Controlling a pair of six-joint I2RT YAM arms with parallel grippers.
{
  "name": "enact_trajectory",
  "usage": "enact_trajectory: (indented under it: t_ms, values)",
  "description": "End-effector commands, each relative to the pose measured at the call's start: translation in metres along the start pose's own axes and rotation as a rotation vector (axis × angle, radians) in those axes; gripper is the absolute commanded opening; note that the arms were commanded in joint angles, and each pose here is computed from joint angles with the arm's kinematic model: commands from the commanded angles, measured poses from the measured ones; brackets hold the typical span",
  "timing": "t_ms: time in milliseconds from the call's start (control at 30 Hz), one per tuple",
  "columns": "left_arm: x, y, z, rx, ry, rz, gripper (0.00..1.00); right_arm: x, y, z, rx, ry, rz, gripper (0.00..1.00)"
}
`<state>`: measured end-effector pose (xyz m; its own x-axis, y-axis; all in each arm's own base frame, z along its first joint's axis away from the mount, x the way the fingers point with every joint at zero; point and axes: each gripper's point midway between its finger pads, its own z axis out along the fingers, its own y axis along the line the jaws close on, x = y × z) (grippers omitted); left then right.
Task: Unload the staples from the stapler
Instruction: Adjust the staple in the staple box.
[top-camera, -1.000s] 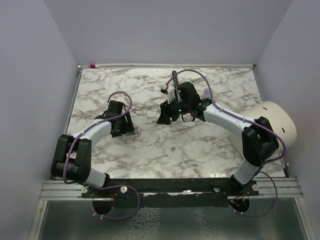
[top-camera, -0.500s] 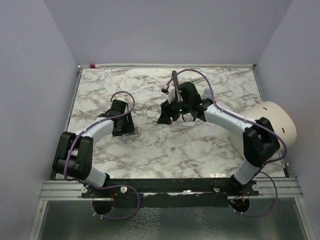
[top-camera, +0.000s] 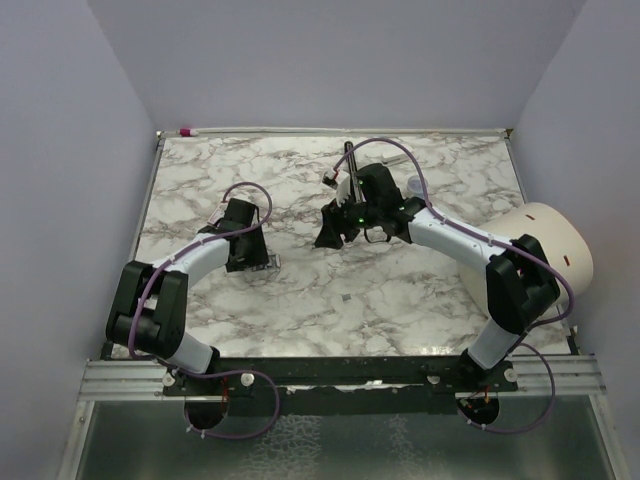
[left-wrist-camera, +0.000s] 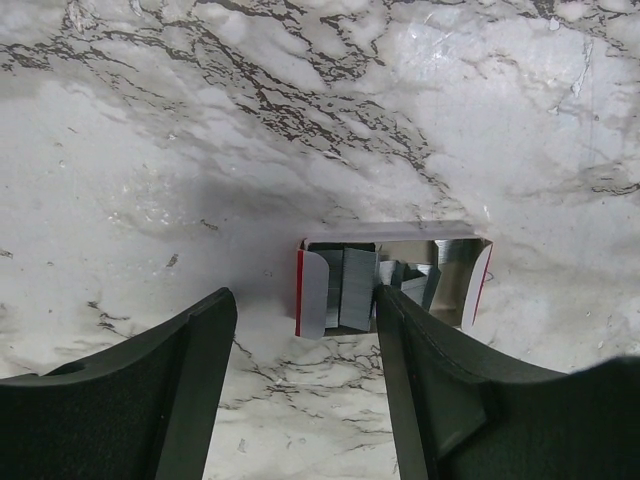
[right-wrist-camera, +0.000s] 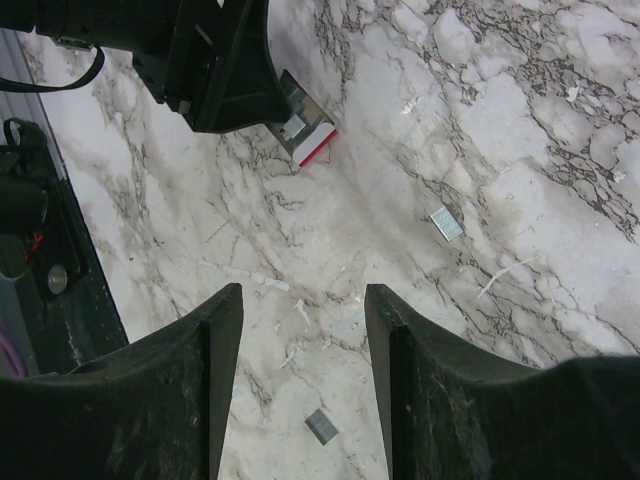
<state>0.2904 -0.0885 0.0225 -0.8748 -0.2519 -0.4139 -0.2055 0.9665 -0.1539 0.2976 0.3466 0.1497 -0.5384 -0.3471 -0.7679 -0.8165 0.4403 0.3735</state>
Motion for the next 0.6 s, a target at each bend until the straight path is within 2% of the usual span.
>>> enact_trajectory:
  t_ms: [0, 267, 567]
  values:
    - [0.0067, 0.0078, 0.0024, -0.038, 0.017, 0.003, 0.61, -0.0060, -0.0024, -0.0017, 0.005, -0.031, -0.033, 0.53]
    - [0.0012, 0.0014, -0.0034, -0.011, 0.002, -0.003, 0.70, -0.0015, -0.0020, 0.0003, -0.006, -0.018, -0.027, 0.53]
    - [0.0058, 0.0066, 0.0010, -0.033, 0.013, -0.004, 0.63, -0.0006, -0.0011, -0.0001, -0.009, -0.016, -0.026, 0.53]
